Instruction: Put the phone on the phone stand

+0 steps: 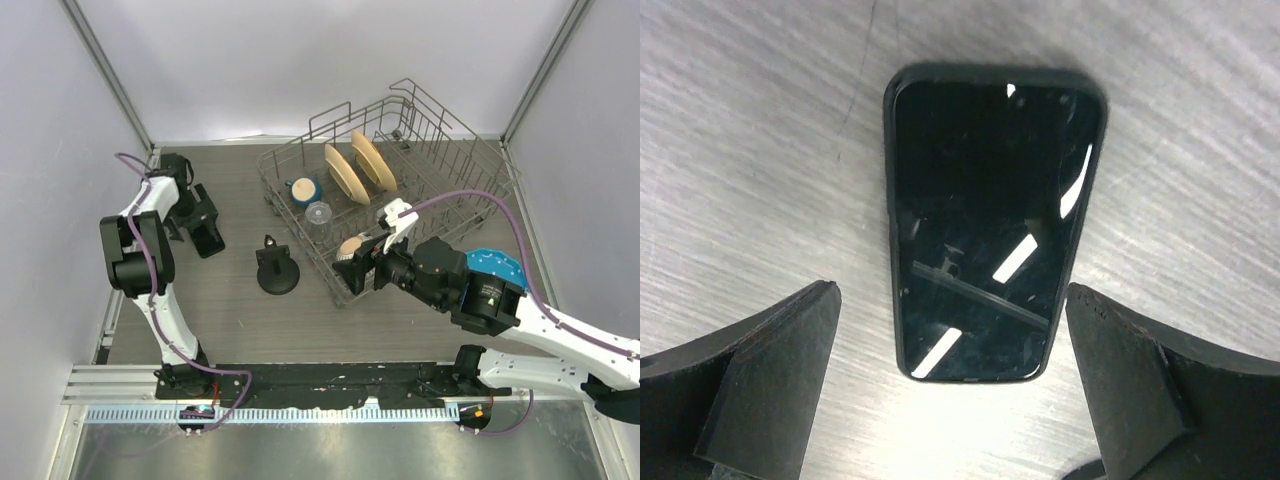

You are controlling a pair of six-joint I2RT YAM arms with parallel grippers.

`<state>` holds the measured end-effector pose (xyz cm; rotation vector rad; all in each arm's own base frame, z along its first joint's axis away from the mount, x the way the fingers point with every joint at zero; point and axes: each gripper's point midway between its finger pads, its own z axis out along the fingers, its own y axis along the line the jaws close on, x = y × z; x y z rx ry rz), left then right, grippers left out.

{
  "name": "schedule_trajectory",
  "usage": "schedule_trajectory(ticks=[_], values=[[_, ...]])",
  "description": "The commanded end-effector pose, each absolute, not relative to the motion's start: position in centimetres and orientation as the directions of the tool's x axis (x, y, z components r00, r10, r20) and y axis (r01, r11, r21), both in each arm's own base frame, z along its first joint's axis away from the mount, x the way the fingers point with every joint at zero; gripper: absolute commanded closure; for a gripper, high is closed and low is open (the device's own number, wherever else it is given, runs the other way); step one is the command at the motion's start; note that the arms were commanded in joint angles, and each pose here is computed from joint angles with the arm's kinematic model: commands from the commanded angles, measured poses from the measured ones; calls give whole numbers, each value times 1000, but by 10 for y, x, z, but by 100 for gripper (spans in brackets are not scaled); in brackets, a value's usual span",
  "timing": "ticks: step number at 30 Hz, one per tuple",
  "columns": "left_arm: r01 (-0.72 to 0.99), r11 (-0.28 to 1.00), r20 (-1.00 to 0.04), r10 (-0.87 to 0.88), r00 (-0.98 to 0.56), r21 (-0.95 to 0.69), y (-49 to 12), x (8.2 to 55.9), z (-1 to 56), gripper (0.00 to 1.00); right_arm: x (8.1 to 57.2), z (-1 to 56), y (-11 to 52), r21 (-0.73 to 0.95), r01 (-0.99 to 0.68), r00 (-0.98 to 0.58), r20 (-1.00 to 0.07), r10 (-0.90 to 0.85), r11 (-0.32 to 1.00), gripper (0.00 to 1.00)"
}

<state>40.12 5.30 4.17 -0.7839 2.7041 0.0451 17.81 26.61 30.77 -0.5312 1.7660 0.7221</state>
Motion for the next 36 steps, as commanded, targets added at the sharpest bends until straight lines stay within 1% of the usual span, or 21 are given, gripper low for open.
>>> schedule_trajectory(ticks=[1, 9, 14, 17, 19, 21, 24, 27, 30, 32, 33, 34, 36], values=[[-487, 873, -322, -450, -833, 39, 53, 411, 41, 0, 181, 331, 270, 250, -662, -289, -955, 67, 706, 17], [-495, 865, -292, -456, -841, 74, 50, 413, 25, 0, 183, 335, 280, 274, -663, -309, -948, 79, 697, 17], [-505, 853, -272, -458, -846, 134, 57, 409, 18, 0, 187, 322, 288, 271, -646, -336, -940, 53, 713, 17], [-500, 858, -262, -459, -849, 120, 54, 409, 14, 0, 195, 310, 293, 263, -608, -370, -929, 25, 749, 17], [-501, 858, -248, -464, -851, 115, 52, 408, 9, 0, 203, 306, 289, 267, -538, -407, -913, 32, 799, 17], [-501, 858, -232, -467, -853, 112, 50, 406, 4, 0, 210, 297, 287, 236, -484, -441, -898, -1, 843, 16], [-510, 851, -220, -477, -851, 126, 50, 402, -3, 0, 213, 286, 287, 220, -437, -487, -873, -24, 872, 13], [-519, 849, -211, -491, -845, 102, 48, 400, -8, 1, 215, 288, 285, 246, -395, -503, -864, 15, 885, 9], [-535, 842, -210, -511, -833, 72, 47, 402, -12, 9, 215, 299, 283, 296, -366, -505, -859, 78, 882, 7], [-541, 840, -199, -522, -829, 52, 46, 402, -16, 17, 212, 306, 284, 324, -370, -509, -855, 101, 871, 7], [-547, 836, -193, -530, -826, 46, 46, 401, -17, 21, 211, 307, 283, 333, -368, -512, -852, 110, 868, 7], [-557, 830, -194, -541, -819, 38, 48, 402, -19, 31, 210, 309, 282, 341, -367, -512, -851, 118, 865, 6], [-566, 824, -197, -549, -812, 37, 51, 401, -20, 39, 207, 310, 282, 325, -398, -509, -856, 89, 858, 6]])
